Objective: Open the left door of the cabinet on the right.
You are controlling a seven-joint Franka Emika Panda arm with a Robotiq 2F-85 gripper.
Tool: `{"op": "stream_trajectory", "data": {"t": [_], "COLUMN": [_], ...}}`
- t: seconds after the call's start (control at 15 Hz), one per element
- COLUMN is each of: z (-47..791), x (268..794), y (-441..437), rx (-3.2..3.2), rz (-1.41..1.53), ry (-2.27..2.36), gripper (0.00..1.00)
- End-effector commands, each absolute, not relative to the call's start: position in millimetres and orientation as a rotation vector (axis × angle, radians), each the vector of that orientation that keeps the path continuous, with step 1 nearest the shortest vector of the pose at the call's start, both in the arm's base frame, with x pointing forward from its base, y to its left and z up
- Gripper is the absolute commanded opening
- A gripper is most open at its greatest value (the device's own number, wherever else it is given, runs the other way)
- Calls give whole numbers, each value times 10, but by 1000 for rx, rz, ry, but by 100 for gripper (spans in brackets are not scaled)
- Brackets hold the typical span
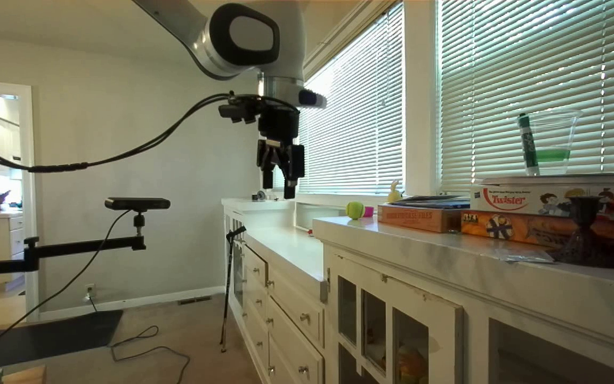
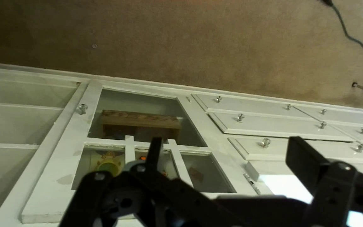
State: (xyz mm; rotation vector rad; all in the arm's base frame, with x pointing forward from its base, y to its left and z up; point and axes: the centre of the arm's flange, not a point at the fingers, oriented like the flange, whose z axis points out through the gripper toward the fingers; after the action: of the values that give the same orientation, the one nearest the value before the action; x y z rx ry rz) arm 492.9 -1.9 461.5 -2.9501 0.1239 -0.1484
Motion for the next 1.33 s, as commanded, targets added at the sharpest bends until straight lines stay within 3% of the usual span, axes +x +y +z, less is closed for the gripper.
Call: {"op": "stream_trajectory", "data": {"t": [0.0, 0.73, 1.27], "z": [4309, 3314, 3357], "x": [4805, 4286, 4280], "y": [-278, -1248, -1352], "rx": [-2977, -2820, -2784], "rz": [-141, 58, 65], "ry": [230, 637, 657], "gripper": [100, 100, 100]}}
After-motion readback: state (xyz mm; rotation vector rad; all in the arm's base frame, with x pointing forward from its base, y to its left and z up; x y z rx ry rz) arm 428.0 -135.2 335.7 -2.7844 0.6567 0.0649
